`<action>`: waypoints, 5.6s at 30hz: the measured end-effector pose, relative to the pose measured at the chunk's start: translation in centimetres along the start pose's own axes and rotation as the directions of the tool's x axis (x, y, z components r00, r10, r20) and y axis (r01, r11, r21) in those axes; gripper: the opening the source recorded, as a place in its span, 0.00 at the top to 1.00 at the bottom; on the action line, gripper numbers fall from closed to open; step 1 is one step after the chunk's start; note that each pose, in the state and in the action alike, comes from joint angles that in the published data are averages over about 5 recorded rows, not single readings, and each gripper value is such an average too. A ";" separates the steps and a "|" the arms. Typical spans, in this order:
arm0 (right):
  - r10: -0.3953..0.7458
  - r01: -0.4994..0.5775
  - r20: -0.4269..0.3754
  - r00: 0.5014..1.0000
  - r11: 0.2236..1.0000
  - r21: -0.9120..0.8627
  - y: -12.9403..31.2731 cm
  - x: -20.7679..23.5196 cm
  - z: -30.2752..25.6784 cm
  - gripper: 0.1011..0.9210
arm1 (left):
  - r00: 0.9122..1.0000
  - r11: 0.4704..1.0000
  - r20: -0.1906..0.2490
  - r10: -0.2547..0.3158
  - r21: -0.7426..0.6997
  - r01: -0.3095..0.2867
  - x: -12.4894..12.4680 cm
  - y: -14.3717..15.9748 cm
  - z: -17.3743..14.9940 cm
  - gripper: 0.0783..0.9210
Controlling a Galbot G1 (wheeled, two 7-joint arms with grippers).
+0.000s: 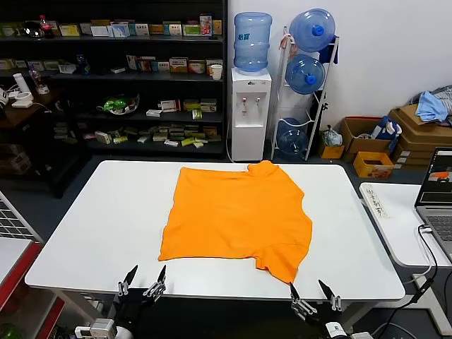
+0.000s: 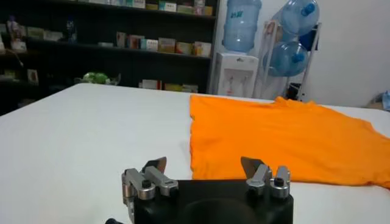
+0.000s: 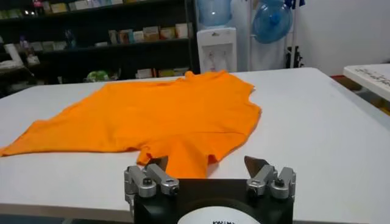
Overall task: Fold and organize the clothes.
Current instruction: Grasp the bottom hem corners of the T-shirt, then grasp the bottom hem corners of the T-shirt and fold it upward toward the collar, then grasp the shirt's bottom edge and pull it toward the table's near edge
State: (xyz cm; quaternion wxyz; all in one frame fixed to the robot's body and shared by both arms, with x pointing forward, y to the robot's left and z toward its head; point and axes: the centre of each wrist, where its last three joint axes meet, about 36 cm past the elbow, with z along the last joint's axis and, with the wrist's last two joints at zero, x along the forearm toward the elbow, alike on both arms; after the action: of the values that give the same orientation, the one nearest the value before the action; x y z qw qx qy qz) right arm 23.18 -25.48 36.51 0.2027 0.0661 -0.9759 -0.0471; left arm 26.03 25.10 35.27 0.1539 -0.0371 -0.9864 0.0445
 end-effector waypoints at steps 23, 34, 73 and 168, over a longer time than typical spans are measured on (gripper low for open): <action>0.003 -0.002 -0.089 0.996 1.000 0.013 0.4 -7.3 -3.0 0.12 | 0.991 1.000 -0.133 0.013 0.030 -0.009 -6.4 2.0 -2.2 0.12; 0.005 -0.002 -0.135 0.991 1.000 0.020 0.6 -8.5 -2.7 0.33 | 0.984 1.000 -0.180 0.017 0.014 -0.014 -7.2 2.2 -2.1 0.12; 0.039 -0.033 -0.153 0.987 0.998 0.045 0.6 -2.1 -2.3 0.97 | 0.983 0.997 -0.181 0.036 0.071 -0.024 -4.8 1.0 -1.5 0.98; 0.135 -0.137 -0.071 0.988 0.990 -0.017 -4.4 -13.4 -3.8 0.30 | 0.994 0.998 -0.095 0.057 0.015 -0.055 -13.7 1.8 -0.7 0.13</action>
State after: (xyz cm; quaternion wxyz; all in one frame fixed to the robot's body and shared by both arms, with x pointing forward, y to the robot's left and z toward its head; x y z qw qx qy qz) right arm 37.34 -28.08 34.29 0.2398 -0.0012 -0.9699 -0.0416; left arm 39.41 25.77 31.65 0.1995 -0.0659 -0.9762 0.0530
